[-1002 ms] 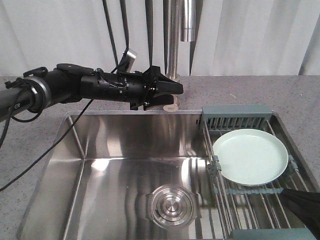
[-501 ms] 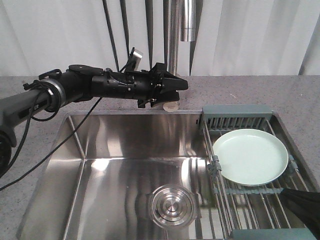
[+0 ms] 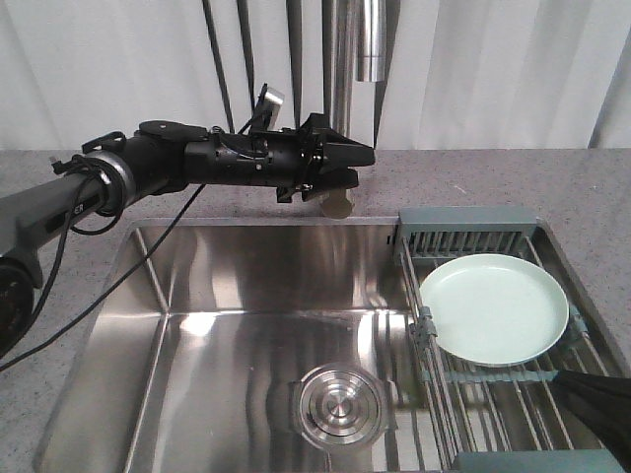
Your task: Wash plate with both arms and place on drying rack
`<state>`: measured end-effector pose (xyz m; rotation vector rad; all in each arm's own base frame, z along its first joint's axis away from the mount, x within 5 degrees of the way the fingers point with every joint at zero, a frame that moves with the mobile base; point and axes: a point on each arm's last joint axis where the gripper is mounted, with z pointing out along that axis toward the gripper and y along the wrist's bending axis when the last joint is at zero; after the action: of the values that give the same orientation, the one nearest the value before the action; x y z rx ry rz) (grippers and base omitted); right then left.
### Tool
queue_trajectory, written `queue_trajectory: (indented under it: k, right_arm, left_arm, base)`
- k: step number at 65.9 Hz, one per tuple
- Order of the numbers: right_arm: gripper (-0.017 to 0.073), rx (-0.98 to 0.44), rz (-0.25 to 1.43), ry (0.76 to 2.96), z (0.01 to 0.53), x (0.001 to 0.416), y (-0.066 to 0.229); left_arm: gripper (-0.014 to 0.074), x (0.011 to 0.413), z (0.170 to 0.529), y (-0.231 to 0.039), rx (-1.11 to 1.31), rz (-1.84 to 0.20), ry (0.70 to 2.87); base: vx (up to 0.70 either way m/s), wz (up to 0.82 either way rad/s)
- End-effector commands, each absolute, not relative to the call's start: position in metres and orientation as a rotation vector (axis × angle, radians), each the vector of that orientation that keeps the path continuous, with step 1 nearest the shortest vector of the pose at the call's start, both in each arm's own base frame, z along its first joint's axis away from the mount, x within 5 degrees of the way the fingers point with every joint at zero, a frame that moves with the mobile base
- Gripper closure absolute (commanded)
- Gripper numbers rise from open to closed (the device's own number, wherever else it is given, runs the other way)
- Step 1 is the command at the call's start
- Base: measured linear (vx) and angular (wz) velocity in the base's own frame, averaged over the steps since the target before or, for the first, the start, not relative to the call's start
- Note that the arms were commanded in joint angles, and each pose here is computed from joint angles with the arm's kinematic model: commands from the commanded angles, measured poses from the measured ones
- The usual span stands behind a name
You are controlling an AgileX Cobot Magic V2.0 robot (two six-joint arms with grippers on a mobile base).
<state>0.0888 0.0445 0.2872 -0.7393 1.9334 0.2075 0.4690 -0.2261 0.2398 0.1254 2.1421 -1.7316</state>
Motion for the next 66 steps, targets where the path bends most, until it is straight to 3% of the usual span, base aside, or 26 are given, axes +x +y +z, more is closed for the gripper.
queue_trajectory:
  k: [1, 16, 30, 47, 66]
  right_arm:
    - [0.0566, -0.694, 0.191, 1.867, 0.300, 0.092, 0.044]
    - [0.0566, -0.695, 0.190, 1.867, 0.300, 0.092, 0.044]
    - [0.0566, -0.695, 0.191, 1.868, 0.300, 0.092, 0.044]
    - [0.0566, -0.696, 0.193, 1.869, 0.300, 0.092, 0.044]
    - [0.0566, -0.698, 0.195, 1.871, 0.299, 0.092, 0.044]
  left_arm:
    - [0.0197, 0.465, 0.289, -0.222, 0.121, -1.796, 1.983]
    - [0.0205, 0.453, 0.312, -0.224, 0.306, -1.922, 1.947]
    - [0.0274, 0.454, 0.326, -0.200, 0.314, -1.929, 1.994]
    - [0.0392, 0.441, 0.350, -0.157, 0.362, -1.457, 2.273]
    - [0.0499, 0.379, 0.438, -0.120, 0.481, -0.870, 2.264]
  base:
    - [0.00, 0.00]
    - [0.00, 0.00]
    - [0.00, 0.00]
    - [0.00, 0.00]
    - [0.00, 0.00]
